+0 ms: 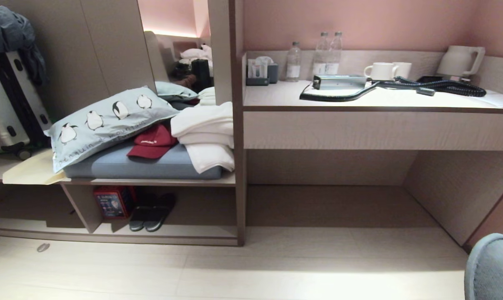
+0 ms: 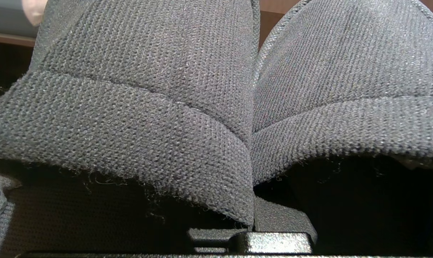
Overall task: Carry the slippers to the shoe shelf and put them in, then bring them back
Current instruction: Place the slippers into the shoe cabinet
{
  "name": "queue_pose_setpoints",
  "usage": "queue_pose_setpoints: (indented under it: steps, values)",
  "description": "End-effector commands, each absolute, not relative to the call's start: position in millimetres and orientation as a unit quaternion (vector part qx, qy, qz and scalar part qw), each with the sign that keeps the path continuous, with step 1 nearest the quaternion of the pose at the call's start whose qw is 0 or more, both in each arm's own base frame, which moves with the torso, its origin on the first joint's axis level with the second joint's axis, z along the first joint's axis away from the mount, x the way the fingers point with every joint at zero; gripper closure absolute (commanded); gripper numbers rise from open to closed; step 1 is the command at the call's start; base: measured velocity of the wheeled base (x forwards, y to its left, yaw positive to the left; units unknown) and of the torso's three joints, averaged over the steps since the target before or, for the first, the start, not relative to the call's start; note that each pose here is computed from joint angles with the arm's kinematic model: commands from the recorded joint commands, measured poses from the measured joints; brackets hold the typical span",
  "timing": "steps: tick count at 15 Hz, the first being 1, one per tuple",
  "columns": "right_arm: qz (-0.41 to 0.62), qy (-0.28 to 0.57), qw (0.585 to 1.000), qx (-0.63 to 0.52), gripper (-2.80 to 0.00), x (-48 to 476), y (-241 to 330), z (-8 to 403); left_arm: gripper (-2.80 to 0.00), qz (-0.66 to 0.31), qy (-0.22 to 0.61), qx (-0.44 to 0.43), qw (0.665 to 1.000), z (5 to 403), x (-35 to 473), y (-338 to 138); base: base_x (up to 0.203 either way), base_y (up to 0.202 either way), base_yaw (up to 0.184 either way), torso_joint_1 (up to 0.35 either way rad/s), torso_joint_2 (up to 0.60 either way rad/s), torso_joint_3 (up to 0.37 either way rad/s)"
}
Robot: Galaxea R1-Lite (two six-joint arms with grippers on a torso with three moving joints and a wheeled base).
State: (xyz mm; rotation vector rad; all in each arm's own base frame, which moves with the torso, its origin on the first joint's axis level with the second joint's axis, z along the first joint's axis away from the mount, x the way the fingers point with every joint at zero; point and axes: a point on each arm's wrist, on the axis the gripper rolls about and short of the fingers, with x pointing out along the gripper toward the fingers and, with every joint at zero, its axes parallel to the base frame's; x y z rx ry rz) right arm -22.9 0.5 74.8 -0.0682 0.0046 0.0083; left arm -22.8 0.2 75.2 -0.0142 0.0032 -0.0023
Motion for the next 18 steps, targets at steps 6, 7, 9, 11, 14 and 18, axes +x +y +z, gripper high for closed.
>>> queue_pose_setpoints:
  steps: [6, 7, 9, 11, 14, 18]
  values:
    - [0.004, 0.001, 0.999, -0.034, 0.0, -23.0, 0.4, 74.8, 0.0, -0.001, 0.002, -0.007, 1.0, 74.7, -22.7, 0.2, 0.0, 0.197, -0.002, 0.001, 0.0, 0.003]
    - [0.004, 0.001, 0.999, -0.034, 0.0, -23.0, 0.5, 74.8, 0.0, -0.001, 0.002, -0.007, 1.0, 74.7, -22.7, 0.2, 0.0, 0.195, -0.002, -0.002, 0.0, 0.006]
    - [0.003, 0.001, 0.999, -0.034, 0.0, -23.0, 0.4, 74.8, 0.0, -0.001, 0.002, -0.007, 1.0, 74.7, -22.7, 0.2, 0.0, 0.196, 0.0, 0.001, 0.0, 0.002]
    - [0.003, 0.001, 0.999, -0.034, 0.0, -23.0, 0.4, 74.8, 0.0, -0.001, 0.002, -0.008, 1.0, 74.7, -22.7, 0.2, 0.0, 0.195, -0.003, 0.005, 0.01, 0.002]
    - [0.003, 0.001, 0.999, -0.033, 0.0, -23.0, 0.4, 74.9, 0.0, -0.001, 0.002, -0.008, 1.0, 74.7, -22.7, 0.2, 0.0, 0.192, -0.003, 0.002, 0.0, 0.003]
    - [0.003, 0.001, 0.999, -0.033, 0.0, -23.0, 0.4, 74.9, 0.0, -0.001, 0.002, -0.007, 1.0, 74.7, -22.7, 0.2, 0.0, 0.194, 0.001, 0.002, 0.0, 0.002]
